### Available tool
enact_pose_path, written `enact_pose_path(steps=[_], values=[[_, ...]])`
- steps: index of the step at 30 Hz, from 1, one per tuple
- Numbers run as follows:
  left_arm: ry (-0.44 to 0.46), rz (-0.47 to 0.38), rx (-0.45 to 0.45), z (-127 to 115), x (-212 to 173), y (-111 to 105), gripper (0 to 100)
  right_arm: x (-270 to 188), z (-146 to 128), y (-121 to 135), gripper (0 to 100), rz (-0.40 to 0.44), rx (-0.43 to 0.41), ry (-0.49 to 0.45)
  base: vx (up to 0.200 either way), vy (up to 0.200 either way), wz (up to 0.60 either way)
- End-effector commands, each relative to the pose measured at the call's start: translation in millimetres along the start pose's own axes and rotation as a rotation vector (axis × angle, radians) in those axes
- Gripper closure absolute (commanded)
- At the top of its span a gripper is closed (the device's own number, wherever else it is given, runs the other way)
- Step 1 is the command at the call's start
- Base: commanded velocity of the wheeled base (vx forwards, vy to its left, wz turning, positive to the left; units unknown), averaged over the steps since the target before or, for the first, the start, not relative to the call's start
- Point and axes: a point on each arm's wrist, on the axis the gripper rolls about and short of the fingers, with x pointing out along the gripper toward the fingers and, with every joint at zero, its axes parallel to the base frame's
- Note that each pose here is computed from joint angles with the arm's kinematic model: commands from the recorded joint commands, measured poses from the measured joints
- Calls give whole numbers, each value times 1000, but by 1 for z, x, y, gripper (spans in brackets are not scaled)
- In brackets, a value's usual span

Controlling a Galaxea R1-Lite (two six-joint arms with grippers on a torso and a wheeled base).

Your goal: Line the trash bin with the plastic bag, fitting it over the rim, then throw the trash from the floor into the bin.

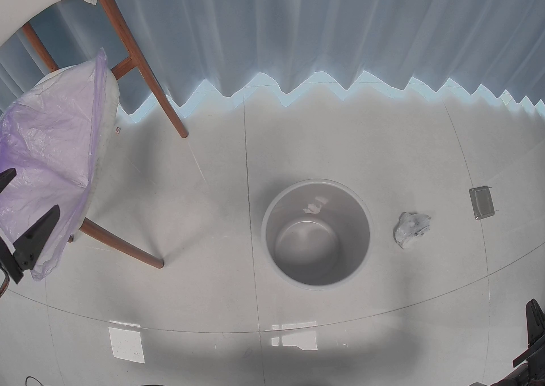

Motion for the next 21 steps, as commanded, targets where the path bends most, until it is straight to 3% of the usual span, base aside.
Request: enact_pose_path(steps=[1,6,10,18,21], values=[[-149,52,21,14,-36,3,0,0,-5,0,100,0,0,0,0,0,0],[-222,89,42,46,-42,13,0,0,-5,0,100,0,0,0,0,0,0],[-195,82,39,58,-28,18,0,0,-5,0,100,0,0,0,0,0,0],[-6,136,49,44,12,20,0,0,-5,0,100,0,0,0,0,0,0],[62,162,132,41,31,21,0,0,-5,0,100,0,0,0,0,0,0]])
